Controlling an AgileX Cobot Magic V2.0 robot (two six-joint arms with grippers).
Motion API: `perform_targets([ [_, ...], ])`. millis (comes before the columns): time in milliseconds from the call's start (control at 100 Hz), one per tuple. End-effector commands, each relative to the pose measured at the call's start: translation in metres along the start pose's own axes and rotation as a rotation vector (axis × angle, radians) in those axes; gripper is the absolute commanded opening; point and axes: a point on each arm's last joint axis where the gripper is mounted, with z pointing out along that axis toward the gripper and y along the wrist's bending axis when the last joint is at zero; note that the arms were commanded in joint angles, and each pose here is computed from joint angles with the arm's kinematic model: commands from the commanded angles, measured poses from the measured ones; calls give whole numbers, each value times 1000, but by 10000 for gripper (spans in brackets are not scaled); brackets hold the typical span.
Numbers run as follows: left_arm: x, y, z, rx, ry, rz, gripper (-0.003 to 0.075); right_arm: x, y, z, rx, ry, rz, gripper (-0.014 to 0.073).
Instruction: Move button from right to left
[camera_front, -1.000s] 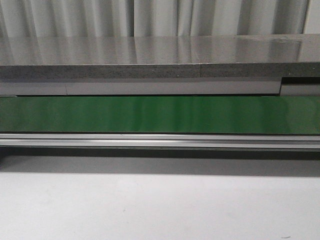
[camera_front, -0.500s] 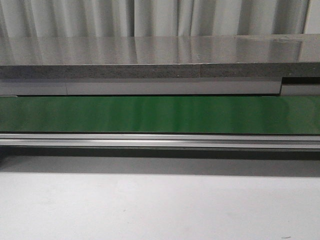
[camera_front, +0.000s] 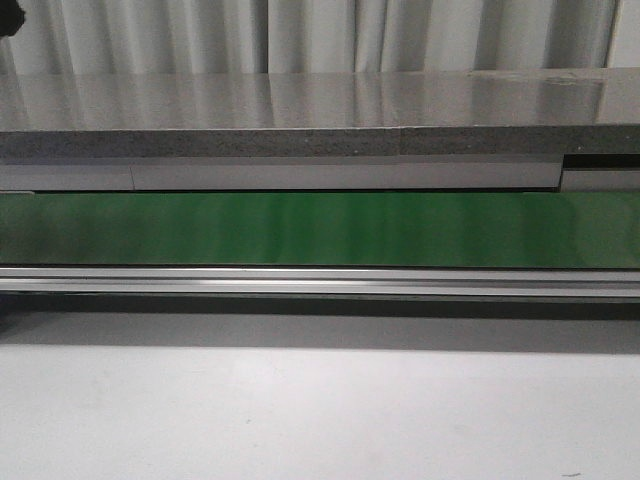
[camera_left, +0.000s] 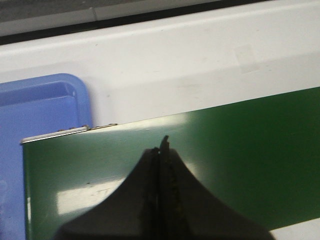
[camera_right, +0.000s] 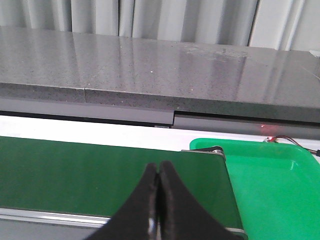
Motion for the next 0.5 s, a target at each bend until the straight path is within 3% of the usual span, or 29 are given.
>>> perform_targets([
  [0, -10, -15, -33, 33, -136, 0, -20, -14, -1, -2, 6, -85, -7, -66],
  [490, 44, -33, -94, 77, -288, -21, -20, -14, -1, -2, 6, -85, -7, -66],
])
